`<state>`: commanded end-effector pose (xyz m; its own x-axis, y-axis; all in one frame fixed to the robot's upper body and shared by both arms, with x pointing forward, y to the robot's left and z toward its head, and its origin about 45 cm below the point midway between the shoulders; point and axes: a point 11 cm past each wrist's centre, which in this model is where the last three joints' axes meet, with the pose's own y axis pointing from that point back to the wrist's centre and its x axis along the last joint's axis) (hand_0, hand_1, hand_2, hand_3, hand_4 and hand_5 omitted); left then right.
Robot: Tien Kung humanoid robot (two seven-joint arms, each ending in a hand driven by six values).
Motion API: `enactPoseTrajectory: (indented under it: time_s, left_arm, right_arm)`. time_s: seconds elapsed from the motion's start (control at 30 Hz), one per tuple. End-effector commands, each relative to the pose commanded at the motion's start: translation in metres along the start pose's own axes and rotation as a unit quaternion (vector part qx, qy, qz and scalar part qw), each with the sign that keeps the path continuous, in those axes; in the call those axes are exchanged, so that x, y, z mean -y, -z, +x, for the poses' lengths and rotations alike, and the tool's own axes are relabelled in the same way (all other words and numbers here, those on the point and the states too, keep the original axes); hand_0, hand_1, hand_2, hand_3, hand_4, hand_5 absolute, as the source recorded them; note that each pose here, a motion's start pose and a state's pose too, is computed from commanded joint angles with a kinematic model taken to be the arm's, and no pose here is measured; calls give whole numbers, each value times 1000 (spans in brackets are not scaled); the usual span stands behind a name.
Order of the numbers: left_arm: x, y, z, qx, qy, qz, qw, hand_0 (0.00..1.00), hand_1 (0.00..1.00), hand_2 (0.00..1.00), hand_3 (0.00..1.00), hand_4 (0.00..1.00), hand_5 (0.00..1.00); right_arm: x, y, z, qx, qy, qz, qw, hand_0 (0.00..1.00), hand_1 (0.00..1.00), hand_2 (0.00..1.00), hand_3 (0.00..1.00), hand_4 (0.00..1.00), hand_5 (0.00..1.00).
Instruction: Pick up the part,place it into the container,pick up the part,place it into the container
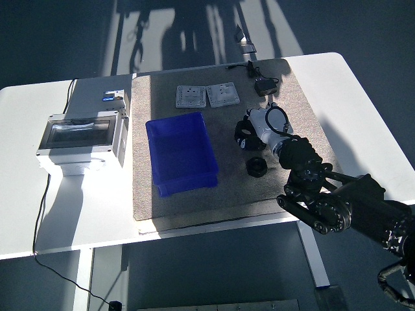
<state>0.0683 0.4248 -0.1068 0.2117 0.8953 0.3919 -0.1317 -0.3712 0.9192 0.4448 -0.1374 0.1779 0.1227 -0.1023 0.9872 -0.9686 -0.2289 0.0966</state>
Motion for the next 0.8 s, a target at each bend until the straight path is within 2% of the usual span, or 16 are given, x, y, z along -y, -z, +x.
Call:
enactPoseTrajectory:
  time_s: [0.13,0.2,0.23,0.33,0.47,0.6,0.67,0.8]
  left_arm:
    - [0,1,0,0,0,1,1000,672,672,637,426,744,817]
    - [0,1,0,1,0,2,1000,672,672,637,426,744,817]
    - [0,1,0,1,0,2,1000,672,672,636,426,744,823]
    - [0,1,1,0,-1,2,1000,672,672,636,426,744,823]
    - [0,1,3,2,-2,1,1000,672,672,636,426,743,826]
    - [0,2,4,1,-4,2,1000,672,672,636,426,743,826]
    - [0,4,4,0,-4,3,1000,671,672,635,423,746,828]
    - [0,5,4,-2,-4,3,1000,671,672,635,423,746,828]
  right_arm:
    - [0,10,16,21,-30,23,999,895,475,479,534,329,116]
    - [-2,21,27,39,-51,44,997,895,475,479,534,329,116]
    - [-4,26,32,51,-60,55,995,879,485,473,530,294,87]
    - [-12,47,39,85,-71,91,990,879,485,473,530,294,87]
    - [-27,78,33,116,-58,136,982,864,495,469,535,282,86]
    - [-48,112,16,95,-17,197,976,864,495,469,535,282,86]
    - [-52,117,8,79,4,205,976,868,511,486,549,287,94]
    - [-52,116,3,62,22,200,978,868,511,486,549,287,94]
